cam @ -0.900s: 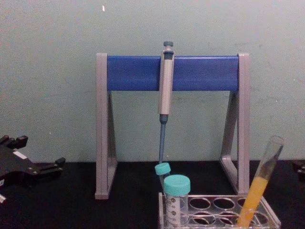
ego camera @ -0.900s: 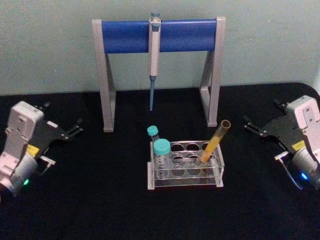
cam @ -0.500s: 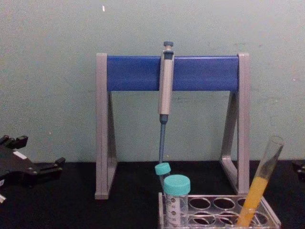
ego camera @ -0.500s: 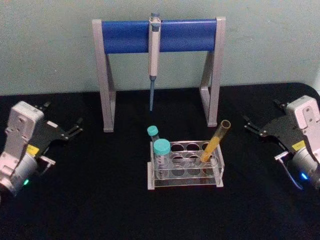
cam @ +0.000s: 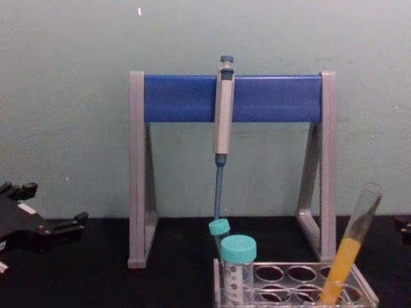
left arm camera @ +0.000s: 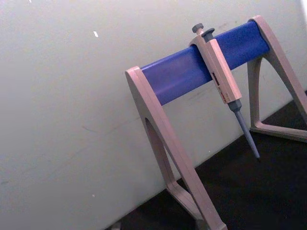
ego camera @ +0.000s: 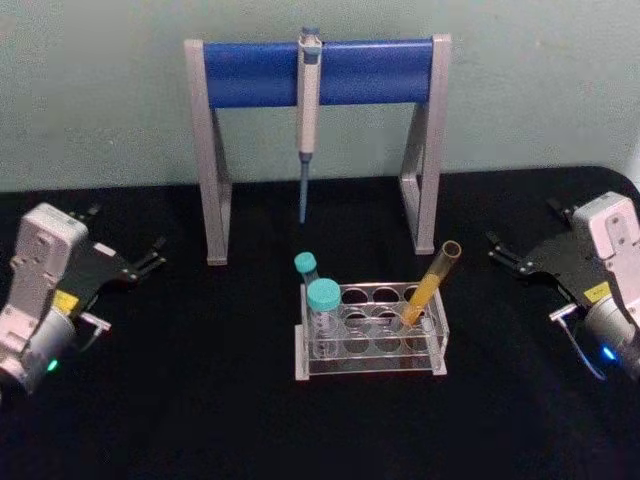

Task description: Pick up the test tube from the test tube rack, shake it, then place it back into the test tube rack.

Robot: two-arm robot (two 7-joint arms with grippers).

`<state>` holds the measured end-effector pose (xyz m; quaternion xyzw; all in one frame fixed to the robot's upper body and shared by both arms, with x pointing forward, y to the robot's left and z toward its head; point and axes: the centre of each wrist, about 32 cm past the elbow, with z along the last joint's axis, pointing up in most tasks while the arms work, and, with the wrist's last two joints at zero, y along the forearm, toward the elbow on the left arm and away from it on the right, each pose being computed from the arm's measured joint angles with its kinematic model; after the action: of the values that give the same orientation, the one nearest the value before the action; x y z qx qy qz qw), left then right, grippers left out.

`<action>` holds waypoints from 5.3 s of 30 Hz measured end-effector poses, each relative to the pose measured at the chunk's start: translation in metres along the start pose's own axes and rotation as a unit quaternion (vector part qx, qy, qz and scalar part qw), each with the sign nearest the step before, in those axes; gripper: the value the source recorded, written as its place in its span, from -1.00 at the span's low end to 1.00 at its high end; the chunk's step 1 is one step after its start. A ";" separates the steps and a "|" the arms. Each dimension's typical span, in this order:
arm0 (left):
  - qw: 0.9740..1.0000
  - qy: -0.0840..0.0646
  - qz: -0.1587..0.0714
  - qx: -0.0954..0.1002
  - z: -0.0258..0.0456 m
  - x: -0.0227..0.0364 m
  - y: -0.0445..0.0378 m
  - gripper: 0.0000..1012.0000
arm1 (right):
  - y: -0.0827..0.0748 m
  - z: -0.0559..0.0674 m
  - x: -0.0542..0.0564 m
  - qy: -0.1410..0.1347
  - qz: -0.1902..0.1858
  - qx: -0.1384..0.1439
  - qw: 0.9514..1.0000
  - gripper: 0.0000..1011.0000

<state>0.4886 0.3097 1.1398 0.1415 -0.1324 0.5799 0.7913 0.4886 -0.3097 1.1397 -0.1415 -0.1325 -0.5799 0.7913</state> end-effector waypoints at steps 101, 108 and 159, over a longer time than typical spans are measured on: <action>1.000 0.000 0.000 0.000 0.0000 0.0000 0.0000 0.98 | -0.049 0.012 -0.046 0.130 0.173 0.063 0.974 0.98; 1.000 0.000 0.000 0.000 0.0000 0.0000 0.0000 0.98 | -0.039 0.008 -0.047 0.133 0.173 0.063 0.974 0.98; 1.000 0.000 0.000 0.000 0.0000 0.0000 0.0000 0.98 | -0.012 0.012 -0.047 0.135 0.168 0.073 0.974 0.44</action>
<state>0.4886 0.3096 1.1398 0.1415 -0.1325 0.5799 0.7913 0.4631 -0.2669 1.1335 -0.0243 -0.0406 -0.4412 0.8962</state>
